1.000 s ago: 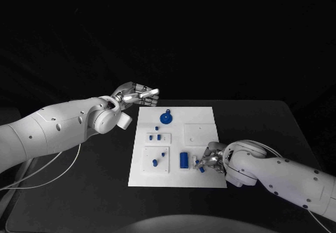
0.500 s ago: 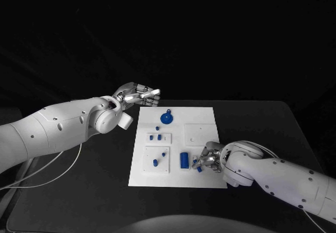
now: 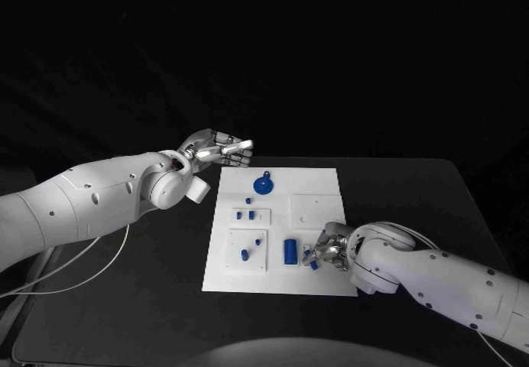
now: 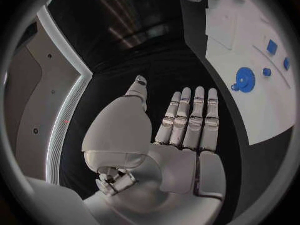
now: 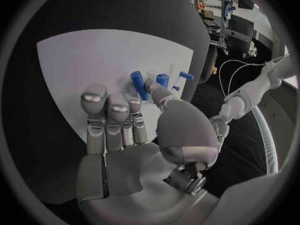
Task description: Assemble the parts on the task board
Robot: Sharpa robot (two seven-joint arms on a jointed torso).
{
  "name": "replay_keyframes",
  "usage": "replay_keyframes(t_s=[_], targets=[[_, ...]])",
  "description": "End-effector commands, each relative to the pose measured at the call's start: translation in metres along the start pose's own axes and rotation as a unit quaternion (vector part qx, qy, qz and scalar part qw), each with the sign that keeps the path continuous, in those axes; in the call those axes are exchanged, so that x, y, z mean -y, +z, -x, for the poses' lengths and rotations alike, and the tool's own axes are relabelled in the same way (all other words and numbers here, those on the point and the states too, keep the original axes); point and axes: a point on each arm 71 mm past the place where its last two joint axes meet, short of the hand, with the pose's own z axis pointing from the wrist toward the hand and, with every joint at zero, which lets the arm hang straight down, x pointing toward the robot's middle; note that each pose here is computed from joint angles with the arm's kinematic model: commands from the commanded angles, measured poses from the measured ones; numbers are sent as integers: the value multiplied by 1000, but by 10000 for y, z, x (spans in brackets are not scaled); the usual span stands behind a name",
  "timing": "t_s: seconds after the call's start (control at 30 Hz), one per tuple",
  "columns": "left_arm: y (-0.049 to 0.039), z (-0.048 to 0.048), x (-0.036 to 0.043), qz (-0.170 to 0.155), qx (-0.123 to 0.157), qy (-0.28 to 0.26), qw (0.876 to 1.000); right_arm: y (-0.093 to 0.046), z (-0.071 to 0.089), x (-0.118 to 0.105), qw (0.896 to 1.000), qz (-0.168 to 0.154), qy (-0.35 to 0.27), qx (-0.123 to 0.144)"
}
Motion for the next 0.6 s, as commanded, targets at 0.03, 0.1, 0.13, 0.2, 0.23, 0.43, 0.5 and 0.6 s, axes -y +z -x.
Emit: replay_keyframes(t_s=[0.03, 0.1, 0.13, 0.2, 0.23, 0.43, 0.5, 0.6], targets=[[2, -21, 7, -2, -9, -1, 1000, 18, 10, 19, 1000, -1, -1, 8], [2, -20, 6, -2, -9, -1, 1000, 24, 14, 32, 1000, -3, -3, 8], [1, -20, 6, -2, -9, -1, 1000, 26, 16, 36, 1000, -4, -3, 7], [1, -18, 5, -1, -9, -1, 1000, 30, 17, 42, 1000, -5, -4, 6], [1, -18, 5, -1, -9, -1, 1000, 30, 18, 43, 1000, -6, -5, 6], [0, -18, 4, 0, -9, -1, 1000, 34, 21, 48, 1000, -6, -5, 6], [0, -17, 3, 0, -9, -1, 1000, 35, 22, 46, 1000, -6, -4, 7], [-1, -17, 3, 0, -9, -1, 1000, 37, 22, 41, 1000, -5, -4, 7]])
